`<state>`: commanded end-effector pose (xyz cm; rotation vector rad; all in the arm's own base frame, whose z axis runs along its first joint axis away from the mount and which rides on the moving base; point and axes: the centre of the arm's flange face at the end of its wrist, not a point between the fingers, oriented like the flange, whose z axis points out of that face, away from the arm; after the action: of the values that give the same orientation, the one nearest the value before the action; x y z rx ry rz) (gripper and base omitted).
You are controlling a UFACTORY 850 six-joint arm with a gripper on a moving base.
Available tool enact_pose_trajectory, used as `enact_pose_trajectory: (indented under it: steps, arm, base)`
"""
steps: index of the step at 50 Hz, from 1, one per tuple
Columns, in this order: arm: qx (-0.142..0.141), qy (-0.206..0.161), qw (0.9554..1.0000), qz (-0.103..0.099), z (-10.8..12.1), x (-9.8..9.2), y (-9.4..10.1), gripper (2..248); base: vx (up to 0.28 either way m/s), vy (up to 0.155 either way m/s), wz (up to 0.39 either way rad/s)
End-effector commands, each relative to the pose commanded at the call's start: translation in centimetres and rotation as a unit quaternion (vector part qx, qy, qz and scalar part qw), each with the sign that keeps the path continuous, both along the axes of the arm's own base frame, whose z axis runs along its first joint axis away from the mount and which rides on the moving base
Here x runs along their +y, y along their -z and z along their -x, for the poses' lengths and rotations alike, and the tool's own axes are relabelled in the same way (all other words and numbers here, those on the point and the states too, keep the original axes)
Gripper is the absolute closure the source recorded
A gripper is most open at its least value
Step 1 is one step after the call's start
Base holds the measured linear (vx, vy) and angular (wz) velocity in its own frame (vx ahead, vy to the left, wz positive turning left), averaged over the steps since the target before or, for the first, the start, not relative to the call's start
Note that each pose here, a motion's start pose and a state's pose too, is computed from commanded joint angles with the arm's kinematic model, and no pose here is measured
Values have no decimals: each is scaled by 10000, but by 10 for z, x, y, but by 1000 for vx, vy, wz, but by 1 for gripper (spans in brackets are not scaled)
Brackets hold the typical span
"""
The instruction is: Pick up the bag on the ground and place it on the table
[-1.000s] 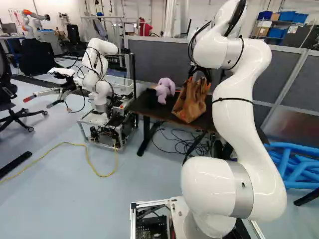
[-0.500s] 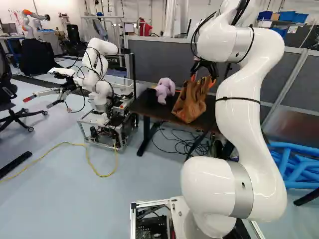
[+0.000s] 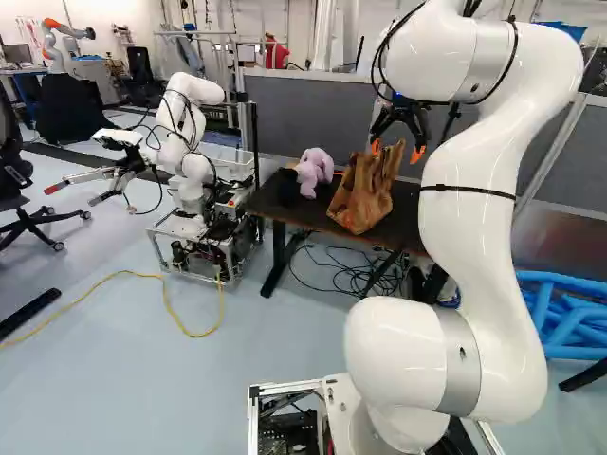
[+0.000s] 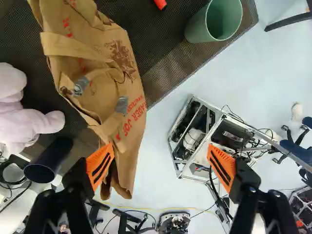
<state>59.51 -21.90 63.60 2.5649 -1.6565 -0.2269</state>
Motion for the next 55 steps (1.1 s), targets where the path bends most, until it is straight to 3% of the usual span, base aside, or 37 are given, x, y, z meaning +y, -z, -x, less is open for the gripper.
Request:
enact_pose_trajectory:
  steps: [14,32,55]
  arm:
    - [4,86,10000,-3,22,-4,1,3]
    - [-330,189,9992,118,44,-11,4,3]
    - [-617,216,9976,226,52,-14,5,3]
  base:
    - [0,0,0]
    - [0,0,0]
    - [0,0,0]
